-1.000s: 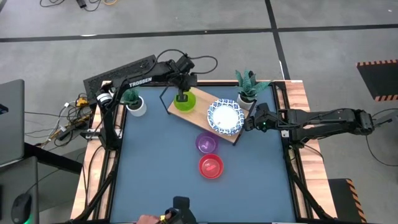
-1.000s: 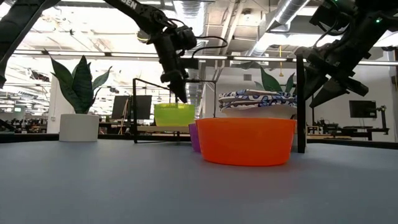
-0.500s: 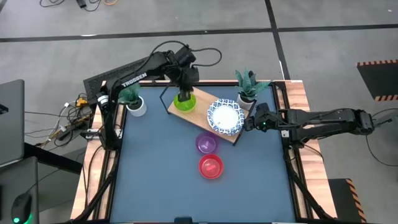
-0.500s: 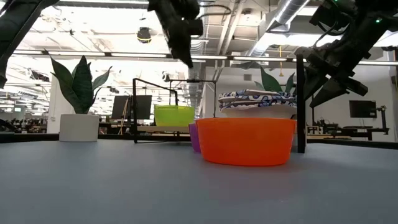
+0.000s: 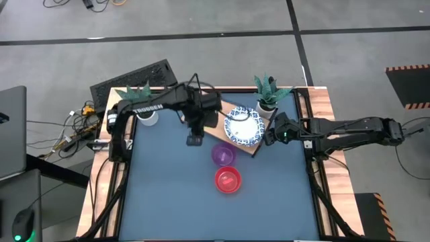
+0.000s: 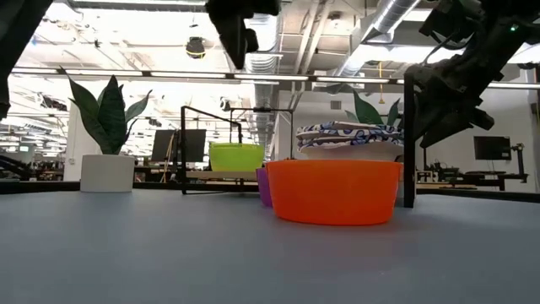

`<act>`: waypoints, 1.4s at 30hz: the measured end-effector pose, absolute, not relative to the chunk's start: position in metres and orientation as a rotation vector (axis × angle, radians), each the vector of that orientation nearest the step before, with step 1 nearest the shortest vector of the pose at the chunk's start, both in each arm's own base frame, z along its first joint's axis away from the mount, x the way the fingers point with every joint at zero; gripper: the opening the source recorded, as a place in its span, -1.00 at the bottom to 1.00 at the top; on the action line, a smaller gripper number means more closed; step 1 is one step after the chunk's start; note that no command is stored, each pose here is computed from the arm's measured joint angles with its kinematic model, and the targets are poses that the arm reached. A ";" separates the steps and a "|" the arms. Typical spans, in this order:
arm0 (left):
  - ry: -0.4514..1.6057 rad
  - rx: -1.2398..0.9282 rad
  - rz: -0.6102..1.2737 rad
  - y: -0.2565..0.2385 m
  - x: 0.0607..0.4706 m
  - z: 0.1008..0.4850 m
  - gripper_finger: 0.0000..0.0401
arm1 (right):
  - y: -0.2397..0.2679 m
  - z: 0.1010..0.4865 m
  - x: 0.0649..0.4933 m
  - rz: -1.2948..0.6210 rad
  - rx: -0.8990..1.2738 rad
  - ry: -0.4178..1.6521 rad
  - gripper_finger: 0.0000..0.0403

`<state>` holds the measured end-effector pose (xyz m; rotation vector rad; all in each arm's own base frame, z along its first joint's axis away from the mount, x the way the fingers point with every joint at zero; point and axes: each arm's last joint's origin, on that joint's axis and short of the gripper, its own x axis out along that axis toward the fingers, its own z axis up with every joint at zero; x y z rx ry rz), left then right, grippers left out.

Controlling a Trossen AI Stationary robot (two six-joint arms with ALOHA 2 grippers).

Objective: Place and stack bowls onto a shelf
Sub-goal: Stack the purple bowl on top of the green bowl on the shelf

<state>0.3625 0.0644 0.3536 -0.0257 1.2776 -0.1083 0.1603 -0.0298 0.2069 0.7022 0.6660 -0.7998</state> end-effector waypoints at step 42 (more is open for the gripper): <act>0.895 -0.846 0.843 -0.019 0.387 0.195 -0.01 | -0.029 0.207 0.161 -0.741 0.669 0.702 -0.12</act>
